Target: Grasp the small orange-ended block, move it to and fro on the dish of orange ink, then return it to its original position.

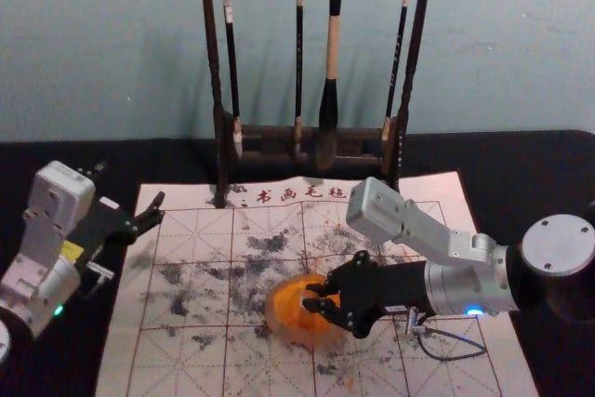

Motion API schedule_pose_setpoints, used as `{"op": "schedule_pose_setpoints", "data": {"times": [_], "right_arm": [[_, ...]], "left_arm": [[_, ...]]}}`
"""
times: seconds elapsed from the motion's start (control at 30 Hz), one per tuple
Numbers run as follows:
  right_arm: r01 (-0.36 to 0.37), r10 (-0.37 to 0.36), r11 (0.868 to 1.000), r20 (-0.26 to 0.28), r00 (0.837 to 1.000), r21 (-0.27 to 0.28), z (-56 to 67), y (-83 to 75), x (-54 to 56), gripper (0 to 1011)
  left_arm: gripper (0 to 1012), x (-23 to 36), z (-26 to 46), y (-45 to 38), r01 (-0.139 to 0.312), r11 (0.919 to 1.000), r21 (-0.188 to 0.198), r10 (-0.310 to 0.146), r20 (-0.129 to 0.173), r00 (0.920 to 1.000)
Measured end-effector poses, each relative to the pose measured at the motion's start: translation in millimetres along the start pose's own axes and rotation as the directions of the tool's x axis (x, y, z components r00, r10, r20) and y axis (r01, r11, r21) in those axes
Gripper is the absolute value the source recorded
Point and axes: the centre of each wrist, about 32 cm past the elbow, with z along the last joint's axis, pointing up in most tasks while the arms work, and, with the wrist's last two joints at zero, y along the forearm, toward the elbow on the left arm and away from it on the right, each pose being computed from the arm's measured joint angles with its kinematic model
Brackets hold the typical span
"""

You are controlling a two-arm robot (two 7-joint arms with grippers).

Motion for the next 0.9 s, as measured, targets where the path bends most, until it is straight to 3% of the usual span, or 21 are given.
{"op": "schedule_pose_setpoints", "data": {"times": [0.47, 0.9], "right_arm": [[0.049, -0.049, 0.999, -0.012, 0.999, -0.010, 0.8, 0.9, 14.8, 94], [0.076, -0.076, 0.997, -0.037, 0.996, -0.015, -7.0, -8.5, 19.5, 94]], "left_arm": [[1001, 0.0, 0.0, 0.0, 0.000, 1.0000, 0.000, 0.000, 0.000, 1.0000], [1001, 0.0, 0.0, 0.0, 0.000, 1.0000, 0.000, 0.000, 0.000, 1.0000]]}}
